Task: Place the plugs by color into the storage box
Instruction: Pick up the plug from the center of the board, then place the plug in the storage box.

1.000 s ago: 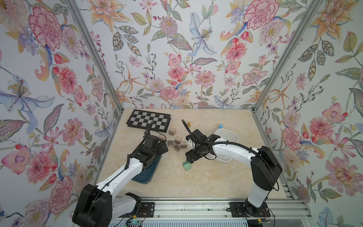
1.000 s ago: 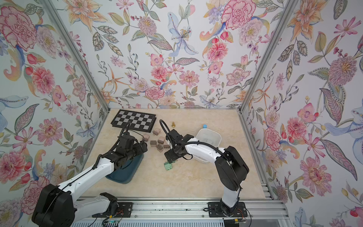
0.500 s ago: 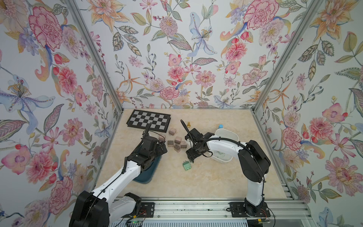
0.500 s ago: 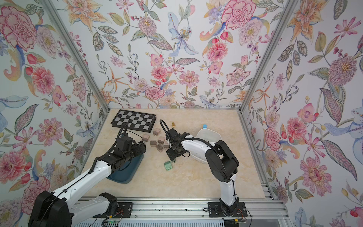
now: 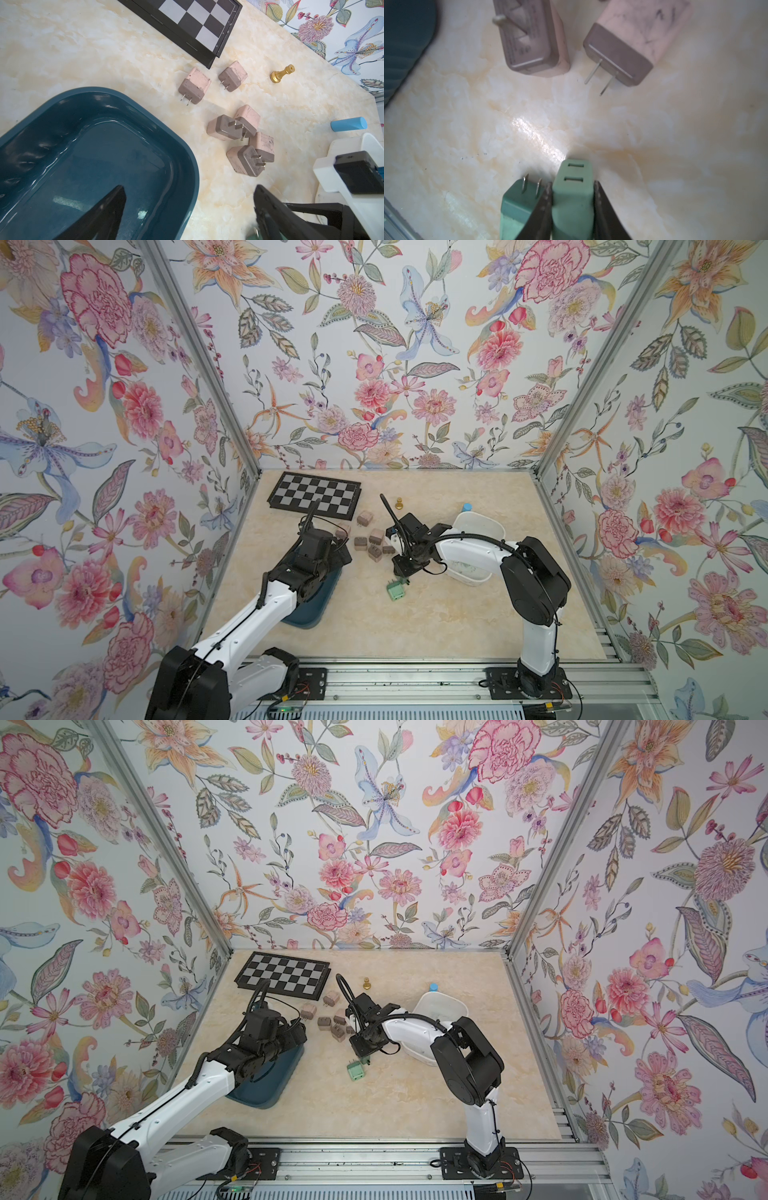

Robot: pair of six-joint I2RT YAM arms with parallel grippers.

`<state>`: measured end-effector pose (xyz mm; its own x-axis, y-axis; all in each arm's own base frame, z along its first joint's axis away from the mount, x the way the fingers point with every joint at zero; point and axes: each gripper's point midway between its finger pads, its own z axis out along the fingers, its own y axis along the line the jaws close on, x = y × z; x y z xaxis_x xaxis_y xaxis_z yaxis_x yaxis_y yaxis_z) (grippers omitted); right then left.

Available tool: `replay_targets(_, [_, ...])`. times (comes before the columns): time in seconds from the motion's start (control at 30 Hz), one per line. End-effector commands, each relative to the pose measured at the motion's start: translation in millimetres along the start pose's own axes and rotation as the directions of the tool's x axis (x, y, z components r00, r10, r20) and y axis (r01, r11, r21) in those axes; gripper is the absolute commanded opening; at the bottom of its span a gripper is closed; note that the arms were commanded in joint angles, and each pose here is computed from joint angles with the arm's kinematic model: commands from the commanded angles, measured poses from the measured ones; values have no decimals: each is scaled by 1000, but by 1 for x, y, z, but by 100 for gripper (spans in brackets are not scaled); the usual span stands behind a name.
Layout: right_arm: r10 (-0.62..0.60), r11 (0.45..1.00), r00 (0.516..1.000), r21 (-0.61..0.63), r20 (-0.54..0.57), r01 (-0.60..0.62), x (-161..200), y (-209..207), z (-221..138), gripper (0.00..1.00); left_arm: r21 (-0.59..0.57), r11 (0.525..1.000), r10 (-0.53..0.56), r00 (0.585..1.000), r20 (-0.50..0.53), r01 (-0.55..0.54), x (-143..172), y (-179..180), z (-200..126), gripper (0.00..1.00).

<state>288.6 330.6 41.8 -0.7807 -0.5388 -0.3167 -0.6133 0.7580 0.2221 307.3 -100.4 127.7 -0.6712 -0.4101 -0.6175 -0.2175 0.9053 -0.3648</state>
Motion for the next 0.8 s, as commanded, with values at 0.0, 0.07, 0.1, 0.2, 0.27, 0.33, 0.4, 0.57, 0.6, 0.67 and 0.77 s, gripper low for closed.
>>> replay_targets(0.0, [31,999,999,43,-37,-30,15,-14,5,22,-29,1000,-6,1000,-9,6,7,6,3,97])
replay_targets(0.07, [34,998,999,45,-30,-33,13,-17,3,15,-29,1000,-7,1000,-6,7,6,6,3,97])
replay_targets(0.1, [36,998,999,42,-28,-35,12,-18,2,13,-29,1000,-7,1000,-7,6,7,6,4,97])
replay_targets(0.2, [42,998,999,40,-8,-42,6,-20,-4,13,-25,1000,-10,1000,-10,10,8,6,4,97])
replay_targets(0.27, [57,997,998,43,21,-58,-1,-25,-16,13,-24,1000,-11,1000,-6,10,7,7,3,97])
replay_targets(0.33, [89,995,993,41,71,-92,-11,-36,-37,13,-27,1000,-11,1000,-3,11,7,8,2,97])
replay_targets(0.4, [136,988,981,57,139,-145,-23,-61,-68,13,-30,1000,-7,1000,-4,7,8,9,1,97])
replay_targets(0.57, [235,954,947,135,220,-268,-29,-137,-124,14,-22,1000,-7,1000,-2,7,7,7,2,97])
replay_targets(0.6, [256,943,940,157,224,-294,-25,-155,-130,14,-19,1000,-7,1000,-3,6,7,6,3,97])
replay_targets(0.67, [293,921,929,193,228,-338,-18,-185,-135,14,-15,1000,-9,1000,-5,9,7,5,5,97])
replay_targets(0.77, [353,895,911,207,213,-395,-6,-218,-130,14,-7,1000,-12,1000,-10,12,9,3,6,97])
